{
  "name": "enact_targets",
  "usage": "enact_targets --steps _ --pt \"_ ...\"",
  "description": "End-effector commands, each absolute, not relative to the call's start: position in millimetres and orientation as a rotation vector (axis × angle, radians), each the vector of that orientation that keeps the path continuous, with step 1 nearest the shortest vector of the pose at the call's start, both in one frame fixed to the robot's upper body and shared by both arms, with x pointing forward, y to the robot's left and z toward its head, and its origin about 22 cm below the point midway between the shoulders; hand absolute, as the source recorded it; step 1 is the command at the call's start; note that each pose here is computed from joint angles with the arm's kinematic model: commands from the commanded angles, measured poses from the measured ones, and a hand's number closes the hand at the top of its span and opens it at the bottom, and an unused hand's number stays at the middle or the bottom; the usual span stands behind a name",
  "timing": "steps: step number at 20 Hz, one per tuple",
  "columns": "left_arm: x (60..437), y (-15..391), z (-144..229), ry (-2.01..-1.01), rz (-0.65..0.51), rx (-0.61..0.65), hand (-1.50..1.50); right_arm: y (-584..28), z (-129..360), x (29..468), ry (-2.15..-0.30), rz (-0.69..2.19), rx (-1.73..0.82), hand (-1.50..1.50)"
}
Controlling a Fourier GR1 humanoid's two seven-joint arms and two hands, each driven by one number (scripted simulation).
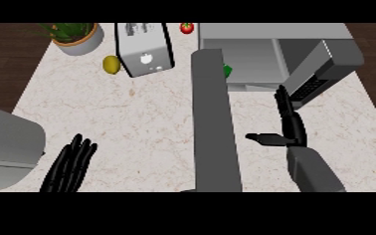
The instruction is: Pick up the milk, place it into the microwave and close the microwave
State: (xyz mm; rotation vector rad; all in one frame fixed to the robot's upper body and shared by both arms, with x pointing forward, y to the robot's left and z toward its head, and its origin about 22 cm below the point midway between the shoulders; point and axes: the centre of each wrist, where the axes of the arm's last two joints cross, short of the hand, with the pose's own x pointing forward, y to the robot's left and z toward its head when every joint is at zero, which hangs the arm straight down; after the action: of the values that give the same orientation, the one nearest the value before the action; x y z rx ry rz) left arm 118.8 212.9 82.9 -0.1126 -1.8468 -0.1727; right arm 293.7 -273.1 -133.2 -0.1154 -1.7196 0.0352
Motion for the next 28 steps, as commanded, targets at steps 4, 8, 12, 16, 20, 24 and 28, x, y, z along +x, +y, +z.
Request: enact_targets --steps 4,8,12,16,20,24,28 --pt "135 212 84 -1.800 -0.357 -0.234 1.50 -273 -169 237 -1.704 -0.026 0.036 -1.50" --pt "141 208 64 -1.812 -0.399 -0.227 1.50 -297 -160 231 -1.744 -0.029 0.063 -1.50" --pt "166 179 66 -1.768 -0.367 -0.288 1.50 -310 -168 190 -1.780 -0.063 0.082 -1.50" --pt "166 163 71 -1.777 -0.449 -0.289 1.50 -327 -166 161 -1.775 -0.072 0.078 -1.50" --pt "208 145 52 -1.712 -0.576 -0.352 1.50 -332 -160 152 -1.776 -0.074 0.068 -1.50" --pt "217 117 48 -1.623 -0.736 -0.418 1.50 -347 -153 136 -1.793 -0.078 0.048 -1.50" --pt "225 102 39 -1.556 -0.797 -0.465 1.50 -346 -151 110 -1.800 -0.081 0.047 -1.50"
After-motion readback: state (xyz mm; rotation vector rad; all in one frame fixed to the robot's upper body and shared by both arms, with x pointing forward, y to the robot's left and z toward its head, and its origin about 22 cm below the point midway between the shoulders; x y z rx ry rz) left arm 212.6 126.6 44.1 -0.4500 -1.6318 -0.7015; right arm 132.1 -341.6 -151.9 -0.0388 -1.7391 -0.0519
